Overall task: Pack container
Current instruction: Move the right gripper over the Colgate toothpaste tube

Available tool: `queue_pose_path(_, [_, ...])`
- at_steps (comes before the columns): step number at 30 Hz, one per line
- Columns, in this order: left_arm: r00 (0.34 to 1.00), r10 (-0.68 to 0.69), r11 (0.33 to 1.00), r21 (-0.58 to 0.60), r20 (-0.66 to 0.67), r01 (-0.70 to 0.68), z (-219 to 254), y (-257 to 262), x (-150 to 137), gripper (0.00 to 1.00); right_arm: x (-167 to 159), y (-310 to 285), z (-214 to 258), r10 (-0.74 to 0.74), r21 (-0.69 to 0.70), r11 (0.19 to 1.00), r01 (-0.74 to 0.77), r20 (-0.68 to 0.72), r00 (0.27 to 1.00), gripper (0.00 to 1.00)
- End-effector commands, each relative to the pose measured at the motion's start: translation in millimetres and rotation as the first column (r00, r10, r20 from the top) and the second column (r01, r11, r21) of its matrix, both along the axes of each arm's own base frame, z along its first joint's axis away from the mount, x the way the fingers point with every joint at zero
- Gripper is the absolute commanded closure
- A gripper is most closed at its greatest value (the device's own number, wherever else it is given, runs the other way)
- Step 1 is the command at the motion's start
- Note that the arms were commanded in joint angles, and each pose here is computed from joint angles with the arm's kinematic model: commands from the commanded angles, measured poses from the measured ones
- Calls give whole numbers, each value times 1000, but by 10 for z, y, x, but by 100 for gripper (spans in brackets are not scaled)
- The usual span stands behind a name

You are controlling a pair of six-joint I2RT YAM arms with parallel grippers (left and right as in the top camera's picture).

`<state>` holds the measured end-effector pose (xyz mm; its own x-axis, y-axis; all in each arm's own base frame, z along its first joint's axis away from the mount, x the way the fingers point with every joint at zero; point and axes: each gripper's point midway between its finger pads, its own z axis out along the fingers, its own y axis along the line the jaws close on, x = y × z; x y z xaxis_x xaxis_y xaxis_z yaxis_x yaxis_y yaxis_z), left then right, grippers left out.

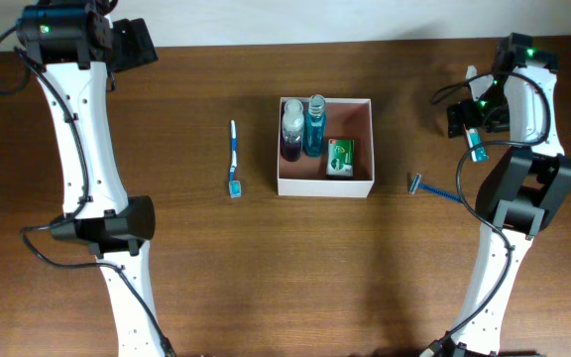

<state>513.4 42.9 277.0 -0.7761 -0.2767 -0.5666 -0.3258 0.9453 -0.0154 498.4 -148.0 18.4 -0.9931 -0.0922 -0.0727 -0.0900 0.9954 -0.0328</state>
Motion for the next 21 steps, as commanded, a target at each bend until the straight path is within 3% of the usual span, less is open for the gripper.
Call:
queue_pose_path(1, [999,11,1000,-8,31,-11,149,14,-58,1,-14,24,-61,15,-5,1000,-15,-16,1000,1])
queue_pose_path(21, [999,11,1000,-8,31,-11,149,14,-58,1,-49,34,-207,12,5,1000,-12,-46,999,1])
